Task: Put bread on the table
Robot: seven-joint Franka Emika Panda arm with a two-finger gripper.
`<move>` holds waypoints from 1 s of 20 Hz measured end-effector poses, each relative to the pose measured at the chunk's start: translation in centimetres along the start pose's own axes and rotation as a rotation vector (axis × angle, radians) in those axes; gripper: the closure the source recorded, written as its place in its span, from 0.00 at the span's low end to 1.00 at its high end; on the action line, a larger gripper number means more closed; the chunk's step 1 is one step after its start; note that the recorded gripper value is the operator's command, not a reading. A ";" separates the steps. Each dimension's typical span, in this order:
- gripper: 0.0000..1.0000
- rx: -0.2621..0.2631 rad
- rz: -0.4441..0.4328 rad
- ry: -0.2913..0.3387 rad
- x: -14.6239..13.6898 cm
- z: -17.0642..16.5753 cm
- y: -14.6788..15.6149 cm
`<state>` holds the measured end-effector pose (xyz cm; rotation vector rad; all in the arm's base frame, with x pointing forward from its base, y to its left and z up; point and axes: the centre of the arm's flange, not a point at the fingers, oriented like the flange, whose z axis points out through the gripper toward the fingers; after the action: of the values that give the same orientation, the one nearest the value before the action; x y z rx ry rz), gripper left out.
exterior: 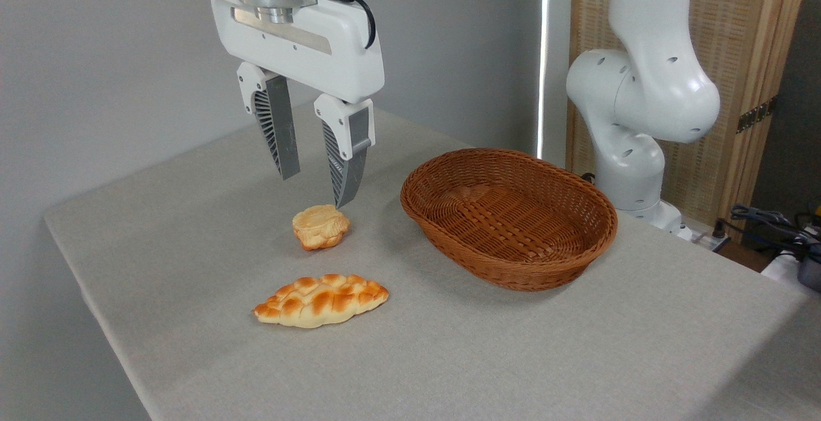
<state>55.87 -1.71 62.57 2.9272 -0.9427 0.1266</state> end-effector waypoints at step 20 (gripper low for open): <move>0.00 0.044 0.136 -0.088 -0.1 0.4 0.7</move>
<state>55.42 -2.23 62.15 2.9279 -1.1665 0.0258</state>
